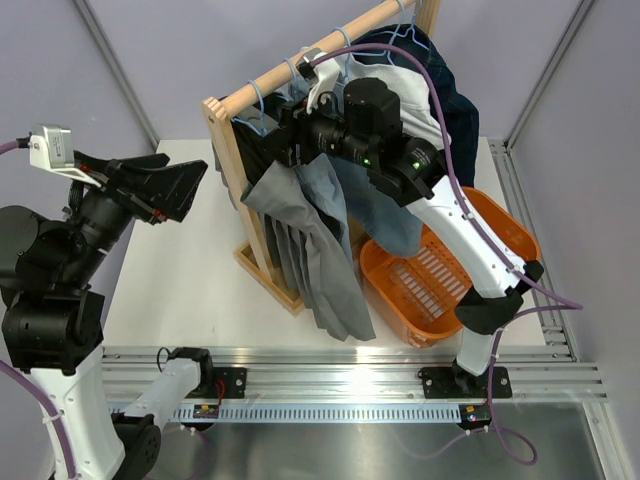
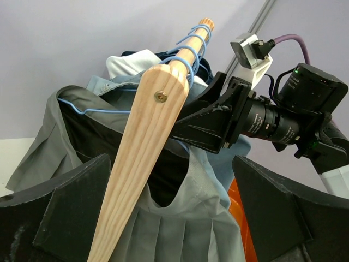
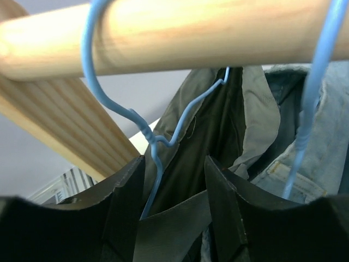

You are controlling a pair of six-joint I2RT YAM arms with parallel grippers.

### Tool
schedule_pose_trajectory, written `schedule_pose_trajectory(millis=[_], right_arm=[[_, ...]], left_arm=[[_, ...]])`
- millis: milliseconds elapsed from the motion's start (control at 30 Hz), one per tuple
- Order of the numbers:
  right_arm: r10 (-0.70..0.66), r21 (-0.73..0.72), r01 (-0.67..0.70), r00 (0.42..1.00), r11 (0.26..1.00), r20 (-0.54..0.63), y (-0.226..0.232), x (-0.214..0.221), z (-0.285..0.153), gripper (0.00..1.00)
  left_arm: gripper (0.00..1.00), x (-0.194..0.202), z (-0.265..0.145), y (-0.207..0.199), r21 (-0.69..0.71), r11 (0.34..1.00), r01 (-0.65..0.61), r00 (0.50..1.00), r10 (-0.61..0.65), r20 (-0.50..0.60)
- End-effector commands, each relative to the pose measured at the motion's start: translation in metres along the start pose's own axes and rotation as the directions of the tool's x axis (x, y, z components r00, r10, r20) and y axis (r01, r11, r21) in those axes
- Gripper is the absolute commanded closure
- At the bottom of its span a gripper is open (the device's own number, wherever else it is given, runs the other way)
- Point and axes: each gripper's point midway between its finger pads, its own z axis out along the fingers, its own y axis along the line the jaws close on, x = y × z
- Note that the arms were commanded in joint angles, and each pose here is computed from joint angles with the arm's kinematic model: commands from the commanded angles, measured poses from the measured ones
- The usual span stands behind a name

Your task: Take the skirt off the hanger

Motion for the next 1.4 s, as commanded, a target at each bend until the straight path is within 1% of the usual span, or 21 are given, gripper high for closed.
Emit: schedule_pose_trajectory(millis=[0,167,267,300,333,367,433,567,667,767,933,1133,1333,1367], right_arm=[[-0.036,0.067,0.032,0.998,0.997,0.048,-0.004,-0.006,0.006,0.45],[-0.063,0.090,0.058,0.997,0.994,0.054,-0.005,-0.004,0.014,0.48],[-0.074,0.096,0.066,0.994,0.993,0.076,-0.005,-0.012,0.014,0.70],[-0.078,0.093,0.070,0.994,0.993,0.083,-0.004,-0.015,0.013,0.79],[-0.083,0.091,0.074,0.992,0.993,0.099,-0.003,-0.020,0.012,0.93],[-0.086,0.087,0.076,0.989,0.993,0.123,0.000,-0.029,0.009,0.99],[-0.104,0.089,0.089,0.980,0.992,0.169,0.003,-0.045,0.005,1.00],[-0.129,0.098,0.105,0.947,0.990,0.296,0.012,-0.090,-0.017,1.00],[-0.136,0.097,0.109,0.927,0.989,0.349,0.018,-0.110,-0.033,1.00],[-0.146,0.099,0.118,0.923,0.988,0.355,0.020,-0.115,-0.044,1.00],[-0.162,0.106,0.136,0.938,0.985,0.307,0.020,-0.102,-0.059,1.00],[-0.187,0.084,0.174,0.963,0.981,0.192,0.019,-0.059,-0.087,1.00],[-0.185,0.002,0.186,0.977,0.983,0.103,0.031,-0.016,-0.120,1.00],[-0.218,-0.005,0.219,0.972,0.976,0.090,0.030,-0.010,-0.124,1.00]], left_arm=[[0.01,-0.008,-0.002,-0.002,0.006,0.999,-0.044,0.998,0.044,0.040],[0.01,-0.002,-0.001,0.002,0.004,0.999,-0.044,0.998,0.044,0.035],[0.01,0.006,-0.001,0.007,-0.004,0.999,-0.040,0.999,0.040,0.027],[0.01,0.008,-0.001,0.008,-0.007,0.999,-0.038,0.999,0.038,0.024],[0.01,0.009,-0.002,0.009,-0.008,0.999,-0.037,0.999,0.037,0.023],[0.01,0.010,-0.001,0.009,-0.007,0.999,-0.038,0.999,0.038,0.021],[0.01,0.015,-0.001,0.013,-0.014,0.999,-0.034,0.999,0.035,0.011],[0.01,0.019,0.000,0.015,-0.015,0.999,-0.035,0.999,0.035,0.001],[0.01,0.022,0.000,0.017,-0.020,0.999,-0.041,0.999,0.041,-0.005],[0.01,0.025,-0.001,0.019,-0.027,0.999,-0.045,0.999,0.044,-0.008],[0.01,0.029,-0.002,0.023,-0.037,0.998,-0.057,0.998,0.056,-0.019],[0.01,0.038,-0.004,0.028,-0.049,0.996,-0.080,0.996,0.078,-0.045],[0.01,0.049,-0.006,0.032,-0.050,0.995,-0.091,0.992,0.087,-0.090],[0.01,0.052,-0.006,0.033,-0.051,0.995,-0.091,0.991,0.085,-0.101]])
